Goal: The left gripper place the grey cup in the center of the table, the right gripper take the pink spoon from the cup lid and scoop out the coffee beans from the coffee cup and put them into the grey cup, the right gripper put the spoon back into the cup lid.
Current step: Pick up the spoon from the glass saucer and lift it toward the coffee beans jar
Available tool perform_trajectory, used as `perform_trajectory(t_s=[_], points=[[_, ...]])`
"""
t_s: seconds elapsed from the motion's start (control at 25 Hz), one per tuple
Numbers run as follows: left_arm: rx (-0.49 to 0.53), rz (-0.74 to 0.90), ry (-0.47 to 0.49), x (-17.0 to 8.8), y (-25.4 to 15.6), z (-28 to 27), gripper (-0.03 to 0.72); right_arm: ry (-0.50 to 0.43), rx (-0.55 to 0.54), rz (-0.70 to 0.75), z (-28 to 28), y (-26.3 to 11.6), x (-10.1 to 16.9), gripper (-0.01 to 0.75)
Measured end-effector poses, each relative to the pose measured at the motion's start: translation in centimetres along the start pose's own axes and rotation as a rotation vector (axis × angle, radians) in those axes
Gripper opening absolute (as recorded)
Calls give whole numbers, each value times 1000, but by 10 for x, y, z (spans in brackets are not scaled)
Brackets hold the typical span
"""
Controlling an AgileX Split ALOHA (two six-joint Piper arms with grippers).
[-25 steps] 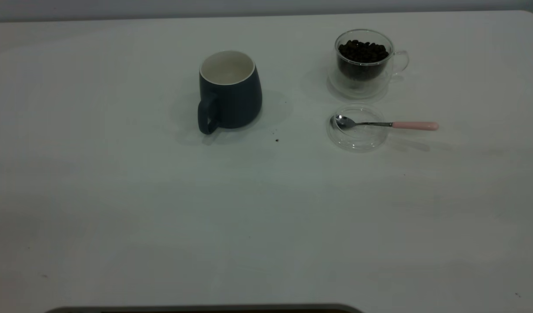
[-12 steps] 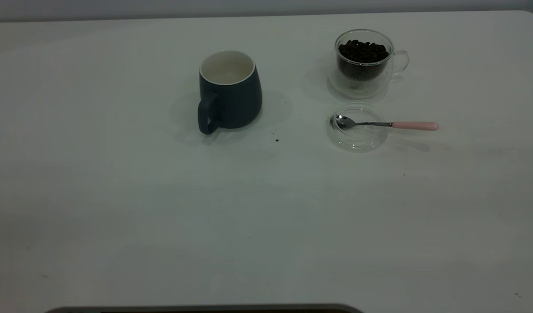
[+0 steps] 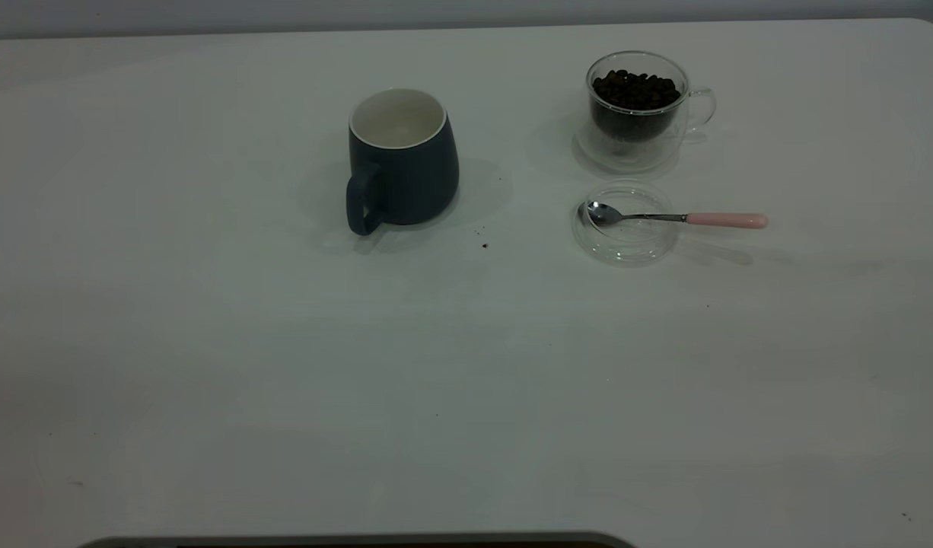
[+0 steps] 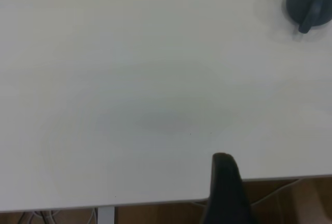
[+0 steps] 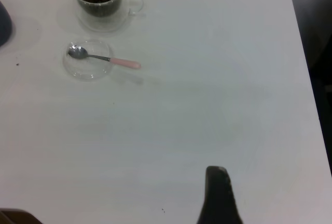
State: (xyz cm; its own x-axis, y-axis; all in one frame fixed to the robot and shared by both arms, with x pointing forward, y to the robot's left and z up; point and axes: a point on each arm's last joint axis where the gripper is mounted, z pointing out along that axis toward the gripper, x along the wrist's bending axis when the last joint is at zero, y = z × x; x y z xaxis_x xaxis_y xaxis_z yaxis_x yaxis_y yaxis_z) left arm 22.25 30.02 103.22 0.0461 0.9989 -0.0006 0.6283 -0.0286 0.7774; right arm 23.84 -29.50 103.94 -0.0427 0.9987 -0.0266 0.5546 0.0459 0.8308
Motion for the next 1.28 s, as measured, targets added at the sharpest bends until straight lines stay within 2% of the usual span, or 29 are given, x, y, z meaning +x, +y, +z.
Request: perform_trajectory(t_s=[0.8,1.08,1.28], points=[[0,0,0,0,0,0,565,7,-1,3,0,0,1,575],[0,0,-1,0,0,0,565,79,-12,47,-1,1,7,575],[0,0,-1,0,0,0,565,153,-94,146,-2,11,13,575]])
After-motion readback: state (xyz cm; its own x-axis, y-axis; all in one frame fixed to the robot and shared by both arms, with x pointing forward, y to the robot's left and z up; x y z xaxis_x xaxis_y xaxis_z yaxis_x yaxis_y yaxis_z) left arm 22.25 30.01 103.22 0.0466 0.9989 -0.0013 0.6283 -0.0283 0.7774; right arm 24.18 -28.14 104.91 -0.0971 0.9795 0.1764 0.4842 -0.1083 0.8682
